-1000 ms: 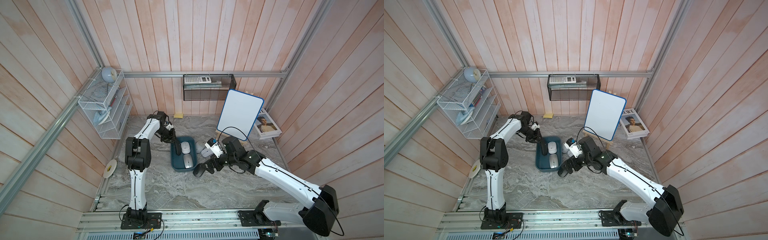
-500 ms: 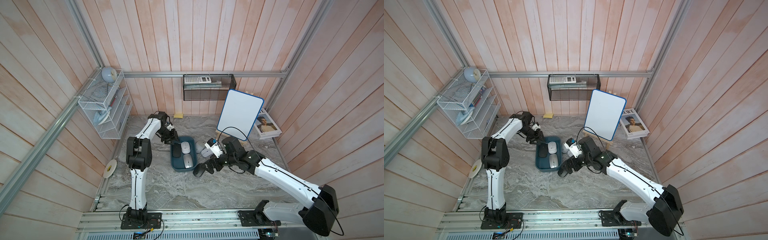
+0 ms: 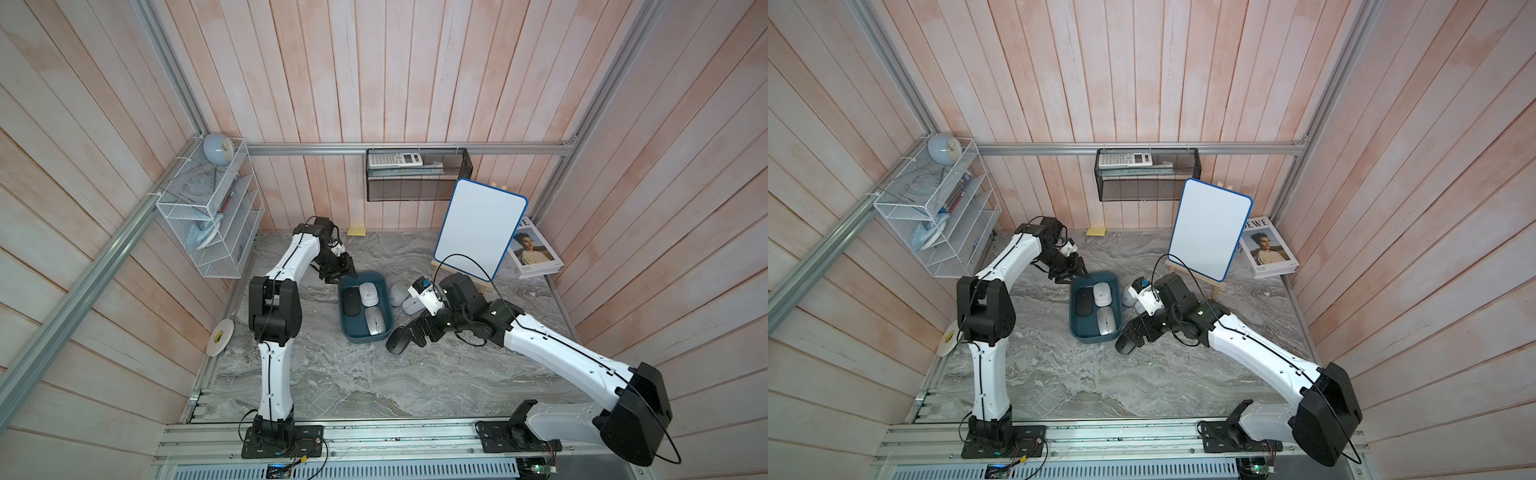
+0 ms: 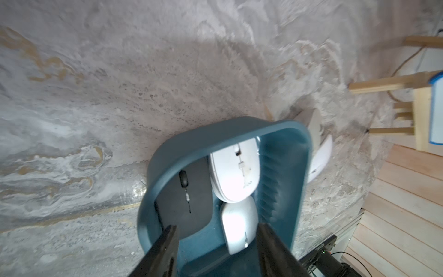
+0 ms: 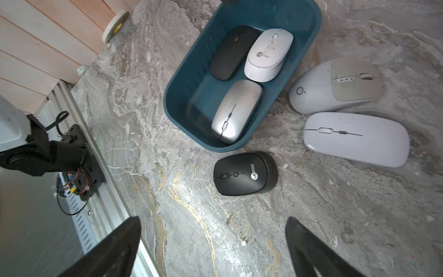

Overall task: Put the mouse in the storage box
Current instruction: Place the mouse in the storage box, then adjust the storage box at the center of the board.

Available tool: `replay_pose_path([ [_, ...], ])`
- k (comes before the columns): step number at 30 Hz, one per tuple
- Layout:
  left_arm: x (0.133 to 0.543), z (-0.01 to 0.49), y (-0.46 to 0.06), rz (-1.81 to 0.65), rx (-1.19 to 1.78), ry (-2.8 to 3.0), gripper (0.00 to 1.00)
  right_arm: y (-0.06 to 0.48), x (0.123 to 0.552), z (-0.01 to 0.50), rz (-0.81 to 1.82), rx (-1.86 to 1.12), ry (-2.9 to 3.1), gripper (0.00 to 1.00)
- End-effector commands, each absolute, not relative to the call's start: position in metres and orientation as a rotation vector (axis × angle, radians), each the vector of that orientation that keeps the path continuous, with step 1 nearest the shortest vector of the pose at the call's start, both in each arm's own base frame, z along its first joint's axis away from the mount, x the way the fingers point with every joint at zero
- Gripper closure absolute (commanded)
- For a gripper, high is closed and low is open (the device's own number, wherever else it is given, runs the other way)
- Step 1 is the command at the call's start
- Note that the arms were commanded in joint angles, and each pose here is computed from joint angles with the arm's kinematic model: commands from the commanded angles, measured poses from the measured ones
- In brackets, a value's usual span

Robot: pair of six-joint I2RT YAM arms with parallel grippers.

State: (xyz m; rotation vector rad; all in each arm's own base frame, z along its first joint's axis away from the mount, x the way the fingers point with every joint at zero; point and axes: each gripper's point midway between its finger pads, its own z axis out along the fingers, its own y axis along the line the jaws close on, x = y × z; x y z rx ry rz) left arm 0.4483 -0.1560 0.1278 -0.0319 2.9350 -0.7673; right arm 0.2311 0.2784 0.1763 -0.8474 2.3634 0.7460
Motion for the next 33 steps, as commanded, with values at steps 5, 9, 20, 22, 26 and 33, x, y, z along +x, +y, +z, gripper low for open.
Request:
replay_pose_path([
  [5,0.44,0.244,-0.159,-0.802,-0.097,2.559,0.43,0.227,0.281,0.165,0.409,-0.286,2.521,0.02],
  [9,0.404,0.257,-0.149,-0.836,-0.197,2.432,0.4,0.22,0.277,0.151,0.394,0.008,2.63,0.02],
  [20,0.265,0.186,-0.151,-0.907,-0.316,2.501,0.39,0.234,0.262,0.104,0.27,0.257,2.748,0.03],
  [22,0.247,0.181,-0.151,-0.927,-0.33,2.49,0.39,0.237,0.264,0.096,0.264,0.303,2.769,0.03],
  [26,0.228,0.182,-0.14,-0.903,-0.34,2.465,0.39,0.256,0.268,0.082,0.281,0.302,2.828,0.07],
  [33,0.222,0.175,-0.136,-0.874,-0.341,2.493,0.39,0.276,0.278,0.053,0.268,0.398,2.895,0.1],
])
